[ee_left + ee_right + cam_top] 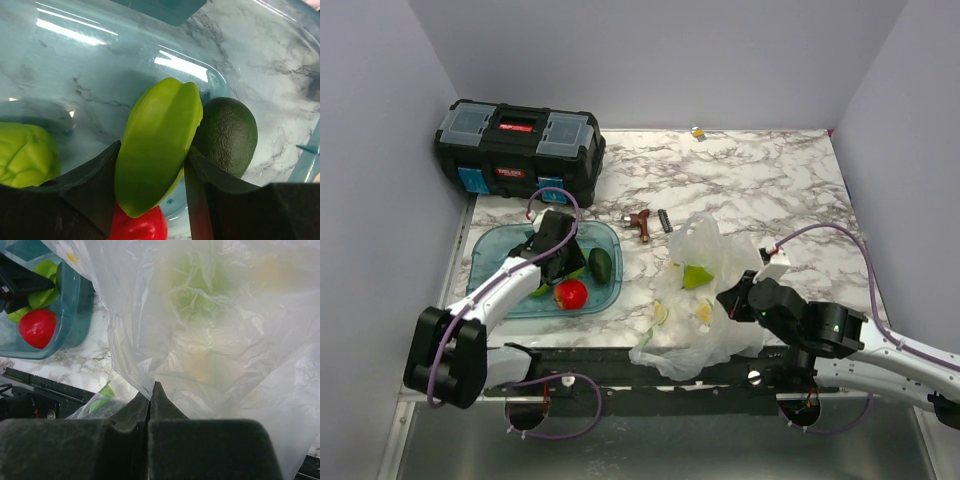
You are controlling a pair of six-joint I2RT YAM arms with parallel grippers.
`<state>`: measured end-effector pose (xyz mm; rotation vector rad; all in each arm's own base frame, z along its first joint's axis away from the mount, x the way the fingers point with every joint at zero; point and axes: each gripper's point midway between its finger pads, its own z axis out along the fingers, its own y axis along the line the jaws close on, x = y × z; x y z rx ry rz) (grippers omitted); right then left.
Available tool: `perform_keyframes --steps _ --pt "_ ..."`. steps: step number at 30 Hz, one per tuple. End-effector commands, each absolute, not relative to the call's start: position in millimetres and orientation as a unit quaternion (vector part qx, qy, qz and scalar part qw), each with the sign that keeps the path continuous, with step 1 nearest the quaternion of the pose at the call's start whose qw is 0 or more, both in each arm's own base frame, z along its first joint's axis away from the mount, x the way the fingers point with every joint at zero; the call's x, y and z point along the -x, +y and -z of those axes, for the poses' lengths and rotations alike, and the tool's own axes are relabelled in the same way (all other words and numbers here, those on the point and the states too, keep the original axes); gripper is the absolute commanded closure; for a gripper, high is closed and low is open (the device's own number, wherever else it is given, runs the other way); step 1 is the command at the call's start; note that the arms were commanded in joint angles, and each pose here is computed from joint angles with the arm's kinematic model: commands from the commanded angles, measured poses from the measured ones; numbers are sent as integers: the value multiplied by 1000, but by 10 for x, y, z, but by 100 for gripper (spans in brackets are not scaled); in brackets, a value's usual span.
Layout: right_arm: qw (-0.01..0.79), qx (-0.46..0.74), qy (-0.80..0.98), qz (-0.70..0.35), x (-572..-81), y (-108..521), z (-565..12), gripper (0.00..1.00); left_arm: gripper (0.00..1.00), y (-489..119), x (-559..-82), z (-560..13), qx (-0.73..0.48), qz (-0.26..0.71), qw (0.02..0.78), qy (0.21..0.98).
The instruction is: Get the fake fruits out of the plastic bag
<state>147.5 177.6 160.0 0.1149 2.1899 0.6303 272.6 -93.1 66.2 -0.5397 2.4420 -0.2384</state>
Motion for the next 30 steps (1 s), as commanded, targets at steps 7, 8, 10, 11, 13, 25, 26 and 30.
perform_keyframes --steps 7,8,10,11,13,25,26,30 --pt "388 -21 888 -247 -1417 1903 -1457 99 39 -1040 -2810 -739 221 127 301 919" --pt "386 -18 889 -246 -1417 1922 -1437 99 33 -1019 -2813 -786 216 124 308 918" --pt "378 -10 892 -248 -1403 1975 -1404 99 25 -995 -2818 -900 206 123 324 915" --pt "373 -2 894 -250 -1389 2008 -1385 99 22 -988 -2804 -941 203 123 328 914" --pt "367 11 896 -252 -1374 2060 -1371 99 19 -1010 -2766 -1031 194 136 335 912" --pt "369 29 893 -255 -1391 2132 -1387 99 26 -2059 -2149 -1865 7 427 415 803" --pt "371 28 892 -255 -1392 2126 -1383 99 27 -2130 -2086 -1924 -10 438 428 790" --pt "373 21 888 -269 -1391 2149 -1428 99 31 -2384 -1861 -2069 -62 488 453 743"
